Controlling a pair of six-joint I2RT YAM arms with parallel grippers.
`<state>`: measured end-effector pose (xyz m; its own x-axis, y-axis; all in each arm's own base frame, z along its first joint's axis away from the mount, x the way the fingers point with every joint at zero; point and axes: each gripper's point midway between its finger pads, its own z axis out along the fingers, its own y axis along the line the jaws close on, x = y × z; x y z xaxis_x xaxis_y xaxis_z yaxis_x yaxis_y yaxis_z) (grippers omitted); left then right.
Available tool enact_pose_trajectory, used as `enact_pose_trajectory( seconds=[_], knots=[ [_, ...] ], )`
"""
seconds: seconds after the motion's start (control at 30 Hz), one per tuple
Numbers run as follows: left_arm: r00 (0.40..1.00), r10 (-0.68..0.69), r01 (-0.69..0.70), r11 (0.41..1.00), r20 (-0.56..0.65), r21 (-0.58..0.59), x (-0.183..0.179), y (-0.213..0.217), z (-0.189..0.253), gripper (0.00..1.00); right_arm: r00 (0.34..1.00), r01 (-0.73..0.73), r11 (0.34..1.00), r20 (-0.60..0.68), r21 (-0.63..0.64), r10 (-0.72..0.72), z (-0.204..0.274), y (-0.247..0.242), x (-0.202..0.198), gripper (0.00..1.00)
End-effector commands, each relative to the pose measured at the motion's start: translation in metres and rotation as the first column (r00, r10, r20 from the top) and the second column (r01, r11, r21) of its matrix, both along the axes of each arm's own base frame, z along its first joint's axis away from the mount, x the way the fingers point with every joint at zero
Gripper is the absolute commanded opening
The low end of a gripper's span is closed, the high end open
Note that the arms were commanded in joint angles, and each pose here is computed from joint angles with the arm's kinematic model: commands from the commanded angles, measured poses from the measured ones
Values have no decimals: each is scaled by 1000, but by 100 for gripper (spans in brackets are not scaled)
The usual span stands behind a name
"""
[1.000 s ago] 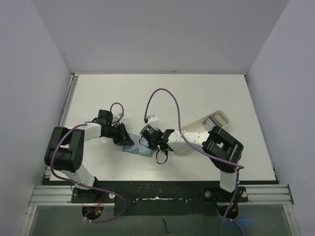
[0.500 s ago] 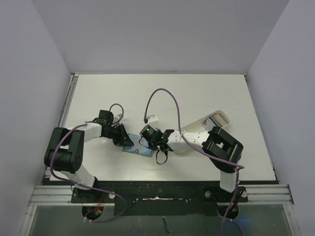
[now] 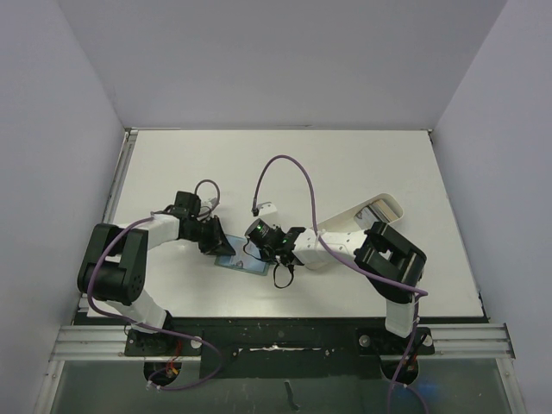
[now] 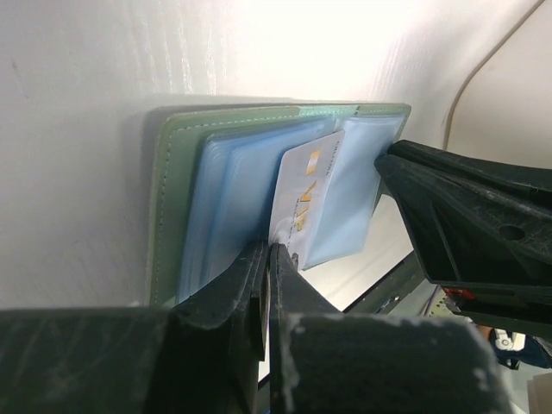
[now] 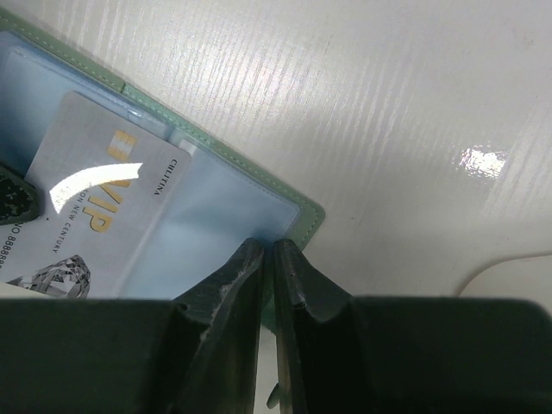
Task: Put the credit cards into the card holder
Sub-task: Insert the credit card into the card holder.
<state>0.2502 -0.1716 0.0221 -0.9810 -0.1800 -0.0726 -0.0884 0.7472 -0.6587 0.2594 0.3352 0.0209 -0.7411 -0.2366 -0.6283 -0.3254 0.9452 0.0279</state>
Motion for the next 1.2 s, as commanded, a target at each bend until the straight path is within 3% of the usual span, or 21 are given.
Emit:
enact_pose_trajectory(
  seconds=[0.0, 0.87, 1.17],
  knots=[
    [999, -37, 37, 999, 17, 27, 5, 0, -1, 0, 1000, -1, 998, -15, -66, 0, -10, -12, -3, 13],
    [1000, -1, 1, 999, -2, -50, -1, -27, -8, 0, 999, 11, 999, 42, -44, -9, 7, -11, 7, 14],
    [999, 46, -44, 996, 27, -72, 2, -40, -2, 1, 997, 7, 1000, 72, 24, -8, 40, -7, 0, 27]
  ],
)
